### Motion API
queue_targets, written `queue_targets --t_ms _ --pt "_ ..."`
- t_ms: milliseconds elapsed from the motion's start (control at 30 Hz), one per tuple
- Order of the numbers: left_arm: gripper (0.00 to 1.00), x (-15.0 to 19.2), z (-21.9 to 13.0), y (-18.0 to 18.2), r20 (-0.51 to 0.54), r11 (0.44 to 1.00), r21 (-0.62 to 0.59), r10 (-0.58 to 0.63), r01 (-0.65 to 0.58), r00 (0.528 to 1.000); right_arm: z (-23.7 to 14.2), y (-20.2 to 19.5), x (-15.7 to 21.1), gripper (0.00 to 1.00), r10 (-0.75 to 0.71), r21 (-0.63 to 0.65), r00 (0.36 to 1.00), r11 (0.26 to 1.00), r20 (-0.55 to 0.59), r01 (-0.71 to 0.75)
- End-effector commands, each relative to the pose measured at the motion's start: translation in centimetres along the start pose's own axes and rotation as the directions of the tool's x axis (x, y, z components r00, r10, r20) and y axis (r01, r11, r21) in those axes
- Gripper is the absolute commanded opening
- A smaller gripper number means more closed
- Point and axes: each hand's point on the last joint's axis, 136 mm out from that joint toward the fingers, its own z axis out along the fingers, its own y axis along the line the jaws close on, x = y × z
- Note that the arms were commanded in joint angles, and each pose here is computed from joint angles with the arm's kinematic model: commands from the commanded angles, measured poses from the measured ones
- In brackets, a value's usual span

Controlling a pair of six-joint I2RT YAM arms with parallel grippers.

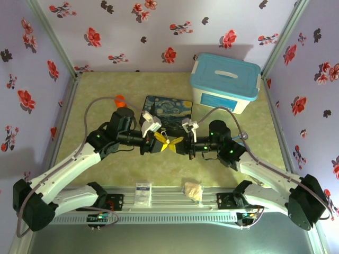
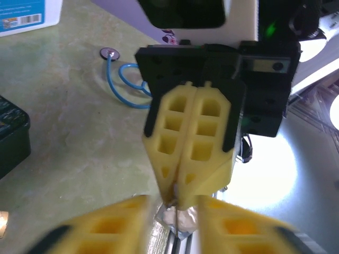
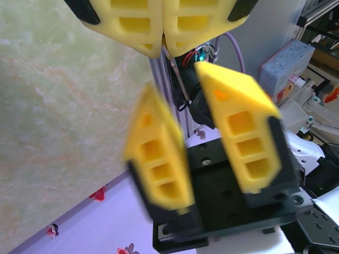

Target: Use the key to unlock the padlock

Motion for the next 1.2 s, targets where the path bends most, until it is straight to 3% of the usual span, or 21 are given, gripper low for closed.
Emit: queue_targets --t_ms 0,67,133,233,333,467,567,633,867,1167 --pt "0.71 -1.6 -1.0 2.3 0.101 0.989 -0.146 -0.022 0.037 0.995 -0.3 -0.8 0.6 0.0 0.001 0.048 1.0 0.999 0.0 -0.001" --pt "0.84 -2.5 -1.7 3.9 0.198 0.97 -0.228 -0.042 0.088 0.979 -0.4 -2.3 0.8 0.0 0.02 0.126 1.0 0.992 0.009 -0.021" --pt "0.88 -2.9 -2.1 4.8 0.26 0.955 -0.266 -0.057 0.128 0.964 -0.9 -4.5 1.2 0.0 0.047 0.236 0.999 0.971 0.016 -0.05" --pt "0.87 -2.0 -1.9 7.1 0.324 0.915 -0.318 -0.14 0.247 0.936 -2.5 -8.4 2.1 0.0 0.103 0.43 0.994 0.897 0.034 -0.107" --pt "0.79 0.6 0.0 9.6 0.344 0.857 -0.32 -0.292 0.403 0.893 -3.7 -10.7 2.9 0.0 0.149 0.508 0.986 0.845 0.077 -0.167" --pt "0.72 4.9 2.5 12.1 0.316 0.793 -0.42 -0.328 0.441 0.89 -4.3 -11.9 3.6 0.0 0.166 0.546 0.978 0.811 0.128 -0.21" --pt "0.72 7.3 2.6 14.8 0.369 0.718 -0.492 -0.34 0.492 0.865 -4.7 -12.3 3.9 0.0 0.168 0.564 0.973 0.794 0.158 -0.229" --pt "0.72 8.2 3.0 16.0 0.389 0.699 -0.511 -0.331 0.5 0.86 -5.0 -12.5 4.2 0.0 0.167 0.571 0.972 0.787 0.168 -0.234" --pt "0.75 9.3 5.6 19.0 0.378 0.68 -0.529 -0.347 0.507 0.859 -5.8 -12.6 5.1 0.0 0.167 0.594 0.971 0.769 0.172 -0.237" --pt "0.68 10.1 8.7 20.6 0.346 0.681 -0.522 -0.381 0.513 0.857 -6.2 -12.8 5.9 0.0 0.172 0.601 0.968 0.759 0.182 -0.248"
